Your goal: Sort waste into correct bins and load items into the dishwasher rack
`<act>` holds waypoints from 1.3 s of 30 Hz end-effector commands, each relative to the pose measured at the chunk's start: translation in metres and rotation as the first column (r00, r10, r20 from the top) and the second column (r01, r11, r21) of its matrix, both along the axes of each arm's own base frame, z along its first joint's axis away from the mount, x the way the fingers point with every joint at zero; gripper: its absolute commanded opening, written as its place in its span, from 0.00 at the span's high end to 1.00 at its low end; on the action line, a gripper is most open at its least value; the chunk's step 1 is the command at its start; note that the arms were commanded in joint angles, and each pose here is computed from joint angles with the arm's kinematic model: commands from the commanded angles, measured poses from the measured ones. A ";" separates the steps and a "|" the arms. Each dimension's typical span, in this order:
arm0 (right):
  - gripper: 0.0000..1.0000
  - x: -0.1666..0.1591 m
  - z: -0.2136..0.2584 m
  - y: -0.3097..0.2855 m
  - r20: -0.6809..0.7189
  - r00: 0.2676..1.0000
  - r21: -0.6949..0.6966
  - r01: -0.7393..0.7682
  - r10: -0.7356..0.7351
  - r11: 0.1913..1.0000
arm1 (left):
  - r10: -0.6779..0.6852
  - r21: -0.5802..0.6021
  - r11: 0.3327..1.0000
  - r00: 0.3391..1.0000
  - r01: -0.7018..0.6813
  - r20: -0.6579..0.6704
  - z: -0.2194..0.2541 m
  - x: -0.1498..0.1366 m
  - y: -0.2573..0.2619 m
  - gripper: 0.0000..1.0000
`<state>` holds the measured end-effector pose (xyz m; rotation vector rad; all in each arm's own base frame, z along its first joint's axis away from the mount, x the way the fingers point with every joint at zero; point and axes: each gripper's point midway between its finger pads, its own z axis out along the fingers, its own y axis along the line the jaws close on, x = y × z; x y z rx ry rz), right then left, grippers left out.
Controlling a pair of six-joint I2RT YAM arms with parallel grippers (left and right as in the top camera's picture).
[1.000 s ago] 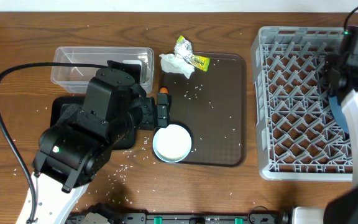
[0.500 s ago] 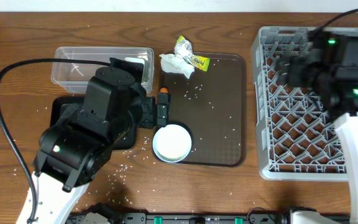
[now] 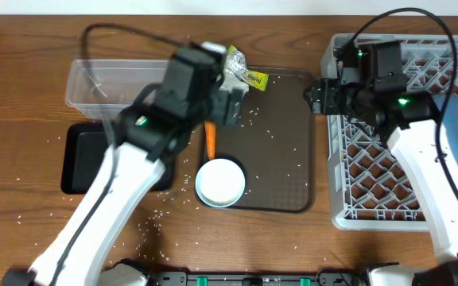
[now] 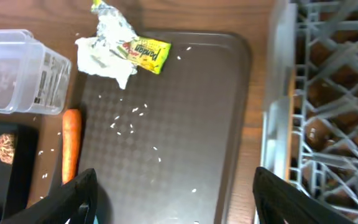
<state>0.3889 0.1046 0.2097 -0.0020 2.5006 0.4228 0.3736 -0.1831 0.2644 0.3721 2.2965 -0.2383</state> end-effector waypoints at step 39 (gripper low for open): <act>0.16 -0.085 0.055 -0.047 0.003 0.993 -0.040 0.118 -0.118 0.992 | -0.108 0.050 0.990 0.950 0.129 -0.294 -0.265 0.077 -0.065 0.81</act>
